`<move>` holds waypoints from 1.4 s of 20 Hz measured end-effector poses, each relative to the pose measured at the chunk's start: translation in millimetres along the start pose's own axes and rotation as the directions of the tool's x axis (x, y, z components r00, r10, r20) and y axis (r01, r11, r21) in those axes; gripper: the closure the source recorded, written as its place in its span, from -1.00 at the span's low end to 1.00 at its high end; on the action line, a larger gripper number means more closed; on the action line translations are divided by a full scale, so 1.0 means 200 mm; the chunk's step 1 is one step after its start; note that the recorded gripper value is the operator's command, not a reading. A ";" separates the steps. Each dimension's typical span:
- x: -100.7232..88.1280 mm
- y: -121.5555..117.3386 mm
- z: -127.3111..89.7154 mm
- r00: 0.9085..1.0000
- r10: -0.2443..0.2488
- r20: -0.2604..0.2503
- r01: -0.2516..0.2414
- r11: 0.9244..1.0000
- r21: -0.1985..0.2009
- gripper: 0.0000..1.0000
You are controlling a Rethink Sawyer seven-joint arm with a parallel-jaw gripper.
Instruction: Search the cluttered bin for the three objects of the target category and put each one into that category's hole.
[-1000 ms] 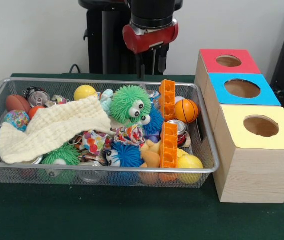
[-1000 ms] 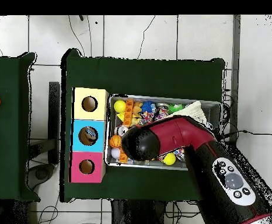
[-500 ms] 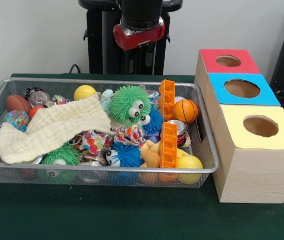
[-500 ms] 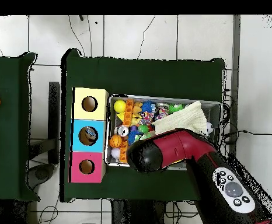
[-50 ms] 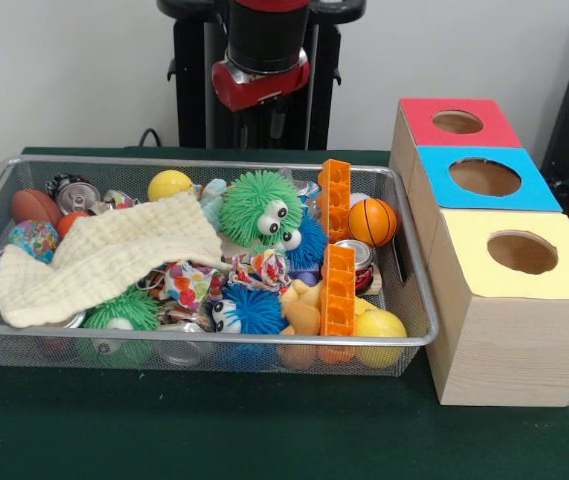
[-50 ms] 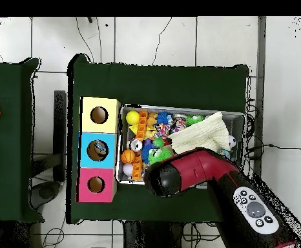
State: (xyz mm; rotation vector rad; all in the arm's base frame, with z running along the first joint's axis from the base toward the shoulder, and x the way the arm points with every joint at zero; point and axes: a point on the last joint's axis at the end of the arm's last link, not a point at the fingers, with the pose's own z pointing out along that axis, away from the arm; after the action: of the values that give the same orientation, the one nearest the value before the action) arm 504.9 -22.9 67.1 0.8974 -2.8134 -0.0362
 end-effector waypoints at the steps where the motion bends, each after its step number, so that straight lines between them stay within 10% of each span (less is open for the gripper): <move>1: 0.00 0.00 0.01 1.000 -0.005 0.005 0.005 1.000 0.001 -1.00; 28: -0.14 0.18 0.31 0.984 -0.087 0.154 0.089 0.996 -0.007 -1.00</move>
State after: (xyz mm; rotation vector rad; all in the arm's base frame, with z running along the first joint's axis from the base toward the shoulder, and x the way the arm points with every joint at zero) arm 495.1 20.9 5.3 1.0585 -2.9079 -0.1426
